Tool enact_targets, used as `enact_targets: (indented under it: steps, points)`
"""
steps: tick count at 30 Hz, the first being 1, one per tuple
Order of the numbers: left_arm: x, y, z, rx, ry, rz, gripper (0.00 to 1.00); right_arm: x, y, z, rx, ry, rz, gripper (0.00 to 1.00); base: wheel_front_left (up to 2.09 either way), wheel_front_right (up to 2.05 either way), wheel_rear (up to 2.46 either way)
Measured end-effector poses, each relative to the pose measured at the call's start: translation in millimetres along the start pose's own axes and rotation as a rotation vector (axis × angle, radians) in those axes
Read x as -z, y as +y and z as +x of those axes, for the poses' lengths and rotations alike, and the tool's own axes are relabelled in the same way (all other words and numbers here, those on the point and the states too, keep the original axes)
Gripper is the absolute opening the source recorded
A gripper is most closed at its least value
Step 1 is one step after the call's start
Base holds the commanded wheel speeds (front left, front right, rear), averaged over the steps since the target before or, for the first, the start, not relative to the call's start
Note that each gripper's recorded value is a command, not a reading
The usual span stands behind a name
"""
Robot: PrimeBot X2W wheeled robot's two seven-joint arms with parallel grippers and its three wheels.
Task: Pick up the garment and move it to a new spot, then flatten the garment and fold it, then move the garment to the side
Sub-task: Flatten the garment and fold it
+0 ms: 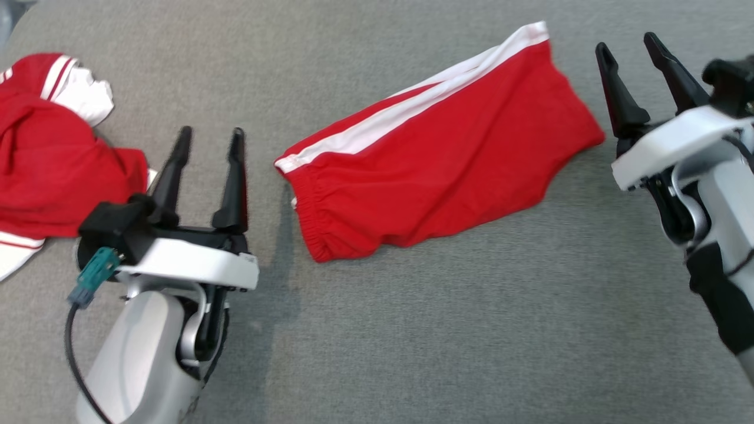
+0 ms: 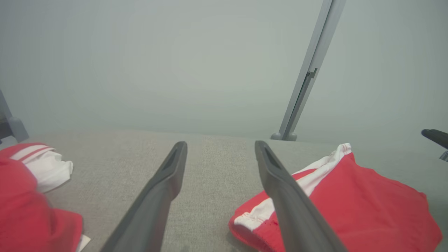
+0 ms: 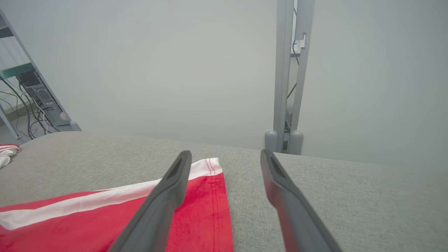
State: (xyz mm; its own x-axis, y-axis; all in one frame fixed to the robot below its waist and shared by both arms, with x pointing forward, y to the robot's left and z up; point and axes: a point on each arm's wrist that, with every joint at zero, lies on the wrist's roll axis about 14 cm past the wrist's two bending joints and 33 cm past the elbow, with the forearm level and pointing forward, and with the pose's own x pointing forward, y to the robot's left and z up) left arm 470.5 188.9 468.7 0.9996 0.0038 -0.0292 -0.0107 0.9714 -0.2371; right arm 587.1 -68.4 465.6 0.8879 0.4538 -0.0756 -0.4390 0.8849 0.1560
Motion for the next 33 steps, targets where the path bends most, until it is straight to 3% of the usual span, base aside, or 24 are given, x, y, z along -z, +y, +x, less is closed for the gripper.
enact_targets:
  steps: [10,19,33]
  points:
    - [-41,-5,-23,0.024,-0.127,0.094,1.0,-39,-4,-79,0.107,-0.187,-0.04,1.0,0.0,0.0,0.0]
    - [-37,-1,-52,0.019,-0.109,0.156,1.0,-23,6,-134,0.177,-0.174,-0.032,1.0,0.0,0.0,0.0]
    - [-27,-2,-62,0.018,-0.076,0.147,1.0,-16,4,-151,0.212,-0.155,-0.027,1.0,0.0,0.0,0.0]
